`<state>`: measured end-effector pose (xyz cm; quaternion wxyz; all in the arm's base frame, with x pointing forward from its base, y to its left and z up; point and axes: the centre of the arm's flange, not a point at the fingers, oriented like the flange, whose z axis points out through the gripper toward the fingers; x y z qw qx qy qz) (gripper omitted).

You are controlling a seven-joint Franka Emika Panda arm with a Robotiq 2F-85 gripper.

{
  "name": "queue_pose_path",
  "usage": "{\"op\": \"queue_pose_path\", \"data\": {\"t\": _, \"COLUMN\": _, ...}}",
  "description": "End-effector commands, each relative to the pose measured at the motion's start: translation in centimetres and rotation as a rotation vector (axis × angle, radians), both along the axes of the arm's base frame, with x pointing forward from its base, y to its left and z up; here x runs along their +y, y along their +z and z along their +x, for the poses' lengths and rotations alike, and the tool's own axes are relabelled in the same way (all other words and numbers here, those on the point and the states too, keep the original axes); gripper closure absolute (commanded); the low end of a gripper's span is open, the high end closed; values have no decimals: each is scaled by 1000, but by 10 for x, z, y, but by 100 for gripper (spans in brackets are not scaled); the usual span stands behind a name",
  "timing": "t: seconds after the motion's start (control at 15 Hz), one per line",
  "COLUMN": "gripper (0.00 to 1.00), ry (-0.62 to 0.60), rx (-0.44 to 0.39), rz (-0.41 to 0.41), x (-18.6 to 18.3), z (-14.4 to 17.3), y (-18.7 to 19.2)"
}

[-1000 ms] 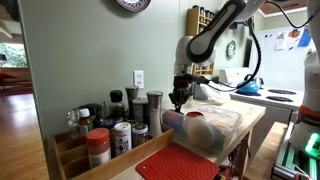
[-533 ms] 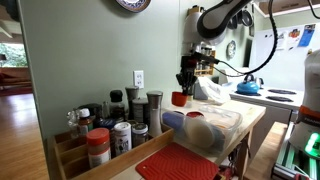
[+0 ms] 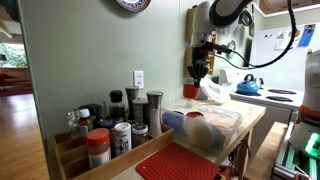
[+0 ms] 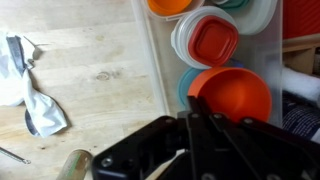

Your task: Remove the orange and blue cups from the container

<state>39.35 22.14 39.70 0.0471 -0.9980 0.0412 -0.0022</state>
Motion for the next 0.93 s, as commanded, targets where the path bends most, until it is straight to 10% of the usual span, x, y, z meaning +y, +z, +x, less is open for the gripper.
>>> {"op": "queue_pose_path", "data": {"t": 0.0, "gripper": 99, "ry": -132, "rx": -17, "rz": -17, "x": -66, "z": -6, "y": -4}}
{"op": "queue_pose_path", "data": {"t": 0.4, "gripper": 99, "ry": -205, "rx": 17, "rz": -119, "x": -169, "z": -5, "y": -35}}
{"op": "queue_pose_path", "data": {"t": 0.87, "gripper": 99, "ry": -176, "rx": 54, "rz": -98, "x": -161, "z": 15, "y": -121}}
